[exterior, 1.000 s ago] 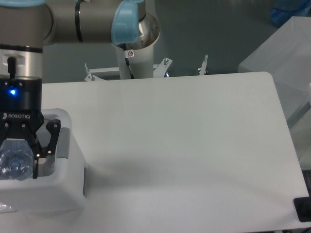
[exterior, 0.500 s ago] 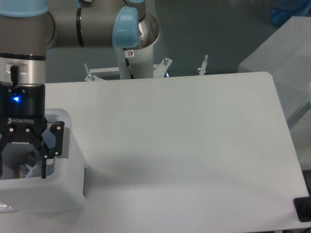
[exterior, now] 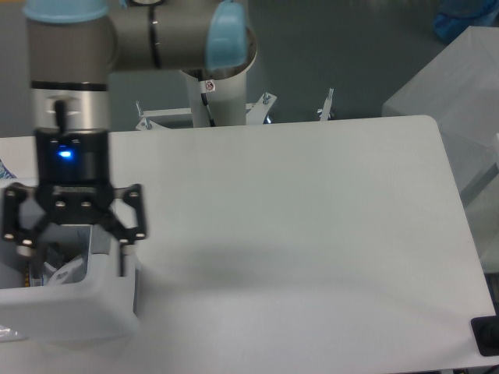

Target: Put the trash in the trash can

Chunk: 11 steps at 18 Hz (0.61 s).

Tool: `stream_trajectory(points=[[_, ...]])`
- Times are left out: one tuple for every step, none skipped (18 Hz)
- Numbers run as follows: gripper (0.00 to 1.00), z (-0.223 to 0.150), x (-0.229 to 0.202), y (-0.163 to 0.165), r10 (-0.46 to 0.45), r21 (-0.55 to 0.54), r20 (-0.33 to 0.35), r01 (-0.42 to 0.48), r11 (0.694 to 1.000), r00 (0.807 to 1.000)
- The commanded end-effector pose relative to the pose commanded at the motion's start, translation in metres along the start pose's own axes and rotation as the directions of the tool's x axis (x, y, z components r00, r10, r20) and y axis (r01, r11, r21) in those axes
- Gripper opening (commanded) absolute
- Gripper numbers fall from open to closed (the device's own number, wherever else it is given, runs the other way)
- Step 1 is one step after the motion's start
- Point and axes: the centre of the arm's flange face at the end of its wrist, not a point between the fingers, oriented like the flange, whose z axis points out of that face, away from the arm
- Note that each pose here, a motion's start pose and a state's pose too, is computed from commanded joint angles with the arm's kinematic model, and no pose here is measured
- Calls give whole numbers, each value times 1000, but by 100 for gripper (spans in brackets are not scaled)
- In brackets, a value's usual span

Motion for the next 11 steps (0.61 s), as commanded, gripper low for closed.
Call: stream_trajectory(points=[[100, 1, -12, 1, 53, -8, 24, -53, 999, 998], [100, -1, -24, 1, 78, -14, 60, -78, 997, 995], [100, -2, -31, 2, 91, -30, 89, -89, 996, 992], [100, -1, -40, 4, 90, -48, 107, -85, 995, 990], [100, -2, -49, 5, 112, -75, 111, -104, 992, 988], [100, -7, -57, 6, 168, -108, 108, -156, 982, 980], [100, -13, -61, 7, 238, -138, 96, -224, 965, 967], [100, -17, -61, 9, 305, -168, 80, -288, 943, 949], [100, -18, -62, 13, 346, -200, 58, -329, 923, 936], [100, -22, -60, 17, 370, -225, 44, -351, 909, 928], [100, -28, -60, 18, 381, -245, 50, -358, 901, 923]])
